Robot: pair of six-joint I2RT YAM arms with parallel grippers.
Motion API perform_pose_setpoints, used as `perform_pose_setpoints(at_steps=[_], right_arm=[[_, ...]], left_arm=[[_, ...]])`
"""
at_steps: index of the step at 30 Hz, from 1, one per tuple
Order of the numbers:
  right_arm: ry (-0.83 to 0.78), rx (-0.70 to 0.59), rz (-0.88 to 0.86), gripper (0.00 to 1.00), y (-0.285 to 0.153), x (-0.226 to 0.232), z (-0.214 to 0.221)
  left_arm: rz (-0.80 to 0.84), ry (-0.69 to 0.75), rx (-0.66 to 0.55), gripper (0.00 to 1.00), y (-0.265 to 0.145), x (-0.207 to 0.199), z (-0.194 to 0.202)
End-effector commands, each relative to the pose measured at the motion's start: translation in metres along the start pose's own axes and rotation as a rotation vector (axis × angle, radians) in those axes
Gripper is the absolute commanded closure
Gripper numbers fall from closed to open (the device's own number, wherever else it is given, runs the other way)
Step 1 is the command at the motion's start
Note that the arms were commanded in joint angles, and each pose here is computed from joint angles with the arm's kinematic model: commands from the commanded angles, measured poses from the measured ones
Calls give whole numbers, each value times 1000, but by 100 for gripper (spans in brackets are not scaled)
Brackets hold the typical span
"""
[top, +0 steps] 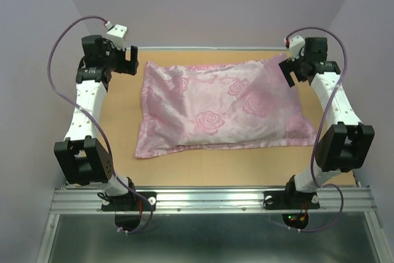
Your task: Put the pillow into the pillowcase
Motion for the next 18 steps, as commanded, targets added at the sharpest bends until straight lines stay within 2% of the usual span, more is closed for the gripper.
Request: perform_pose_setpoints(at_steps=[1,5,9,11,13,16,18], right_arm=[[-17,147,-376,0,1,55,49],[43,266,-650,0,-1,98,82],[114,312,-801,0,4,138,102],[183,323,-812,0,11,155,98],[165,276,-825,0,20,181,80],[198,246,-811,0,24,196,52],[220,216,-775,0,27,187,35]], left_arm=[[170,-4,180,1,-2,-27,52],[287,46,293,1,-16,-67,100],[304,34,357,1,-20,-82,134],[294,-17,334,1,-17,-84,140],[298,-56,334,1,-14,-87,143],[273,-83,312,1,-6,-85,127],[223,-73,302,1,-2,-80,119]])
Point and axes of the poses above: each gripper's point midway between its finger pads, its own y axis out along the fingers, its own x axis along the line the jaws close on, z = x × y, the point moved 10 cm from there along -y, back along the fingers, and after that the axes turned 6 degrees about -y, right-handed, at the moved point
